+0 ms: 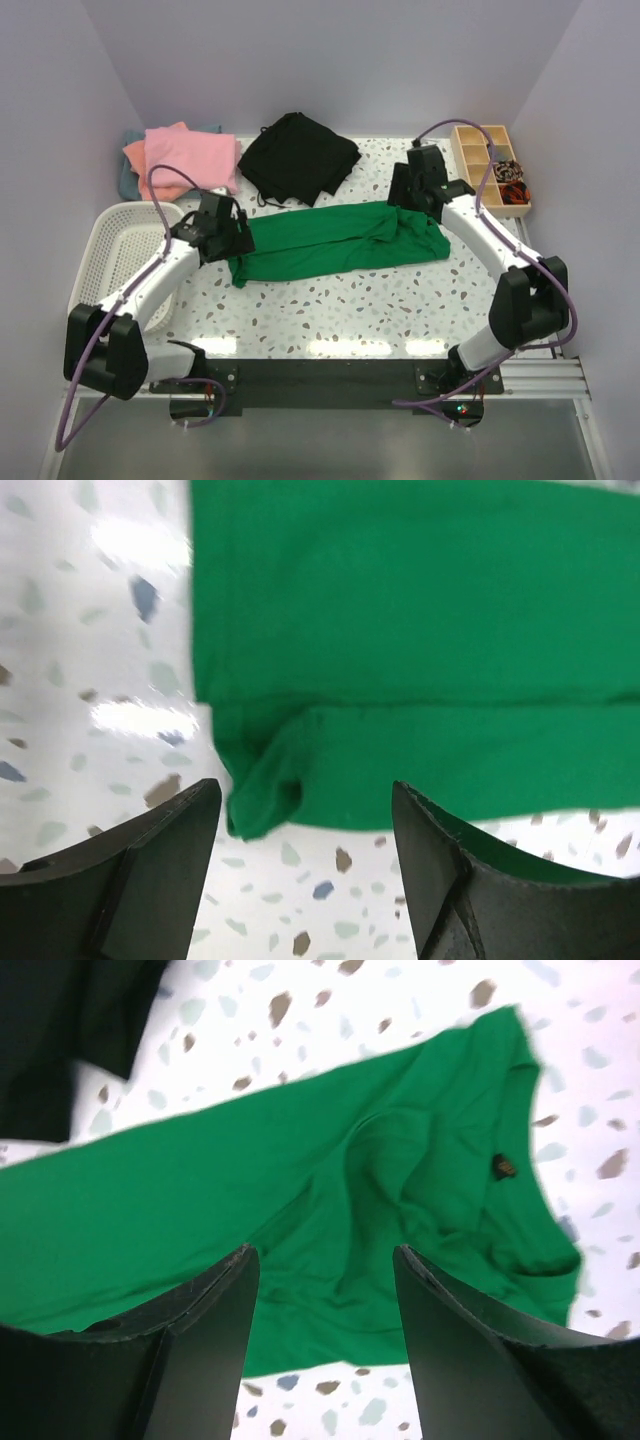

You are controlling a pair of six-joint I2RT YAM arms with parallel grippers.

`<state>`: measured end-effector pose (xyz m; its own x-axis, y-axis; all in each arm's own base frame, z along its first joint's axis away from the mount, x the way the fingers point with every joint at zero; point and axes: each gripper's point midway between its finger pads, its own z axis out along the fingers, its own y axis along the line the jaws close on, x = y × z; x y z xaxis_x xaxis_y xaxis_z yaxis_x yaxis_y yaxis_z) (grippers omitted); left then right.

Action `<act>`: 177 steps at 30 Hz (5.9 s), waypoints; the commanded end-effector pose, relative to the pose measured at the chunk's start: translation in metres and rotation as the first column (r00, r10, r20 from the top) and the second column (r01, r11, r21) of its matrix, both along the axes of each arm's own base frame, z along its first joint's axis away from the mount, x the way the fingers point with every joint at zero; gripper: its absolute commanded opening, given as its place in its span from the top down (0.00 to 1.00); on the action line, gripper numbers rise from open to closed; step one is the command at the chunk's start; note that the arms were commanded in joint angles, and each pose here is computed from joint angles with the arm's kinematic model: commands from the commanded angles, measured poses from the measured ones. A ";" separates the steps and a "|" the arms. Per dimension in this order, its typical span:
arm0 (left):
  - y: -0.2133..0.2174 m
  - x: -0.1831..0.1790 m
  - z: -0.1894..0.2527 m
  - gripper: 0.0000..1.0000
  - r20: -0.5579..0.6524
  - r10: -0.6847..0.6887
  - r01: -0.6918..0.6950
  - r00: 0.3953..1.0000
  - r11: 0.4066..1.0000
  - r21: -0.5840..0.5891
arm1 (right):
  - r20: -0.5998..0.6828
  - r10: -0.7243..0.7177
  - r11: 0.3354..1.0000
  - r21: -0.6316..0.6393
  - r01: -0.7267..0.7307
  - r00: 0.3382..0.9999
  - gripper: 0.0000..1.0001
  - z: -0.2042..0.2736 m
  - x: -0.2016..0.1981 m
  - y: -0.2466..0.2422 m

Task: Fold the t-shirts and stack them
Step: Fold the other side of the tshirt into a rectangle, then rotate the tshirt 70 degrees

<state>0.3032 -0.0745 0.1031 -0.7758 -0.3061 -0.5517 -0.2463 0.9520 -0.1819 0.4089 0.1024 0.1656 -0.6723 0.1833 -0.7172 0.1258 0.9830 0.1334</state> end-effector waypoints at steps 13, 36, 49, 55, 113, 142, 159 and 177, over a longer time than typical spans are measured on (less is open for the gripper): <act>0.004 -0.049 -0.038 0.22 0.134 0.157 -0.163 0.979 0.986 0.036 | -0.067 0.140 0.984 0.122 -0.132 0.988 0.39 -0.026 -0.037 0.056; 0.011 -0.030 -0.052 0.73 0.153 0.036 -0.066 0.988 0.979 0.191 | -0.174 0.091 0.995 0.043 -0.085 0.980 0.45 -0.060 -0.052 0.039; 0.004 -0.031 -0.011 1.00 0.053 -0.042 0.029 0.998 0.974 0.223 | -0.320 -0.114 0.977 -0.208 0.047 0.941 0.54 -0.126 -0.057 -0.016; 0.029 -0.026 0.031 1.00 0.088 -0.040 0.006 0.995 0.934 0.356 | -0.376 -0.205 0.958 -0.266 0.107 0.904 0.59 -0.149 -0.081 -0.047; -0.104 -0.111 -0.128 0.34 -0.309 -0.411 0.364 0.858 0.910 -0.199 | -0.315 -0.365 0.912 -0.309 0.269 0.876 0.43 -0.138 -0.004 -0.071; -0.253 0.056 0.046 0.23 0.257 -0.714 0.731 0.652 0.681 0.038 | -0.063 -0.193 0.981 -0.022 0.192 0.979 0.36 0.011 0.012 -0.048; -0.393 0.172 0.012 0.28 0.507 -0.770 0.910 0.388 0.407 -0.078 | -0.182 0.186 0.959 0.248 -0.138 0.966 0.37 -0.059 -0.151 0.046; -0.398 0.186 -0.023 0.26 0.542 -0.747 0.918 0.385 0.371 -0.142 | -0.363 0.399 0.890 0.375 -0.260 0.842 0.39 -0.147 -0.194 0.140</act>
